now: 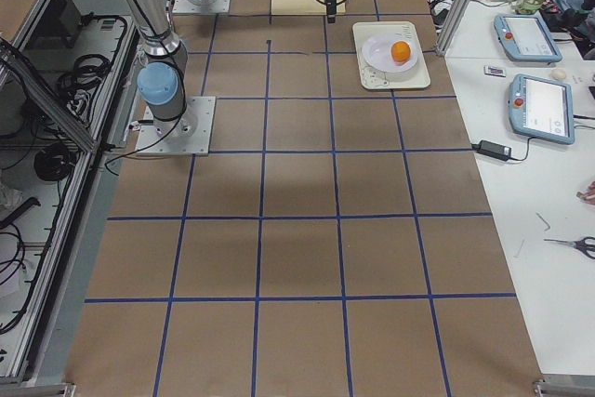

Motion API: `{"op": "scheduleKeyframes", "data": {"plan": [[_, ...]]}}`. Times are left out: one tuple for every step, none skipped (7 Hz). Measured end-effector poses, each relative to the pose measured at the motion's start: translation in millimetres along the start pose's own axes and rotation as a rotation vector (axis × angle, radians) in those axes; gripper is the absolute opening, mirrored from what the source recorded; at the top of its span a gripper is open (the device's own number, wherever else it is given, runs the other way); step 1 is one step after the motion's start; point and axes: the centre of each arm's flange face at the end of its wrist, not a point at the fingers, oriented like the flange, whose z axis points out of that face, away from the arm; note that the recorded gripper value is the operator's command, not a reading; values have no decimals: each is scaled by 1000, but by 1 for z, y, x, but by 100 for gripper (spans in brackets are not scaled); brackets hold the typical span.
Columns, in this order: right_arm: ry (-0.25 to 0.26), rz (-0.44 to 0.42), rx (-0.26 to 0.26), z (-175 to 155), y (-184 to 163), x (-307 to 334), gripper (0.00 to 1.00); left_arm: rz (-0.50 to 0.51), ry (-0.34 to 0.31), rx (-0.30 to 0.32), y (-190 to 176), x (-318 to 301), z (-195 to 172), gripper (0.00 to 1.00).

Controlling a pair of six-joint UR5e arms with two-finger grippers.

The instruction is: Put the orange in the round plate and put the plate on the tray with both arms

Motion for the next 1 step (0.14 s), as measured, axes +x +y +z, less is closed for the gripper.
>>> {"op": "scheduleKeyframes", "data": {"plan": [[-4, -11, -4, 3, -2, -1, 100, 0, 1, 0, 0, 0, 0, 100]]}}
